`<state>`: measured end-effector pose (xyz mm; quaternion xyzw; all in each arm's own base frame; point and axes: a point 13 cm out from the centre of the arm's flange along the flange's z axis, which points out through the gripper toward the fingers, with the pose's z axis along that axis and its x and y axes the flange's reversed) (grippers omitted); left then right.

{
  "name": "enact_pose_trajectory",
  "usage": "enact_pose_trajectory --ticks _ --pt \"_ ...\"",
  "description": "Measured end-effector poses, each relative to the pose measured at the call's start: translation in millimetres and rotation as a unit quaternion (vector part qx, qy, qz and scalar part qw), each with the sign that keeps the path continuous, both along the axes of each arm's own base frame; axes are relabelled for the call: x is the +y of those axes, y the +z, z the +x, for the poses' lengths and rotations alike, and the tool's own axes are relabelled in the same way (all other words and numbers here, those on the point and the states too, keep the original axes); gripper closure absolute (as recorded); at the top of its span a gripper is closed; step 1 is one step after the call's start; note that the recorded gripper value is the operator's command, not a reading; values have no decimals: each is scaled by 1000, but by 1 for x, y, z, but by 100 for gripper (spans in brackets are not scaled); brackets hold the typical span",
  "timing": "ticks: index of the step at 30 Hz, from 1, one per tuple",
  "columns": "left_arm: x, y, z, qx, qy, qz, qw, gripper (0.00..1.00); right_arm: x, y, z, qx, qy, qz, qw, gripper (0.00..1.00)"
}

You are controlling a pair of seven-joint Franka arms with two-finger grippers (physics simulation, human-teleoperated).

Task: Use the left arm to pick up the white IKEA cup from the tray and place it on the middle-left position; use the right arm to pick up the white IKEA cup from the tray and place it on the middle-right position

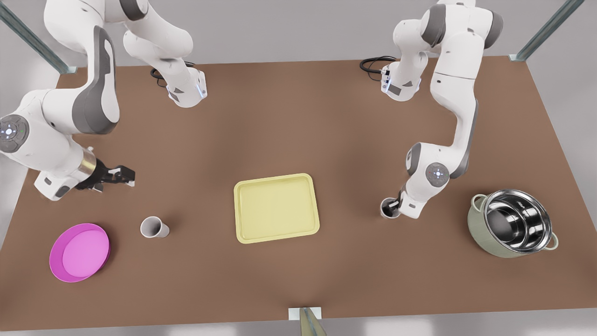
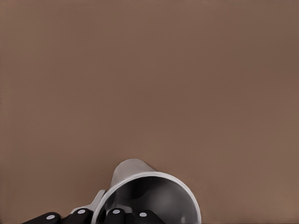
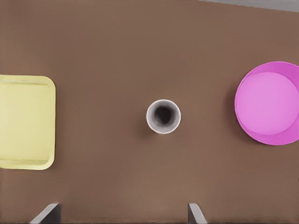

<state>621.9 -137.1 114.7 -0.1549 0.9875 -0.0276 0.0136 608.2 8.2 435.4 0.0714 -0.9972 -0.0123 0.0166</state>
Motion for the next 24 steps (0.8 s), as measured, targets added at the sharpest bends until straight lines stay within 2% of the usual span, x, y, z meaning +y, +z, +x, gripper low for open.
enact_pose_trajectory --ticks 5,11,12,13,14,15,16,21,24 --pt "24 5 18 -37 -43 -1 998 87 -10 22 -10 10 -10 -4 1000 0" --pt "27 -7 26 -54 -96 1 994 87 -14 30 -15 16 -17 -5 1000 0" --pt "27 -8 27 -56 -102 1 993 78 -14 30 -16 17 -17 -5 1000 0" --pt "26 -7 28 -59 -108 -1 992 42 -14 30 -16 19 -17 -5 1000 0" --pt "26 -7 29 -61 -115 -3 992 13 -13 30 -17 20 -18 -5 1000 0" --pt "25 -6 30 -64 -121 -4 991 4 -13 30 -17 21 -18 -5 1000 0" --pt "25 -5 32 -67 -129 -6 989 0 -13 29 -18 22 -19 -5 1000 0" --pt "25 6 41 -83 -174 -7 981 0 -15 29 -19 24 -22 -6 999 0" --pt "23 41 59 -96 -201 1 975 0 -14 29 -19 25 -22 -5 999 0"
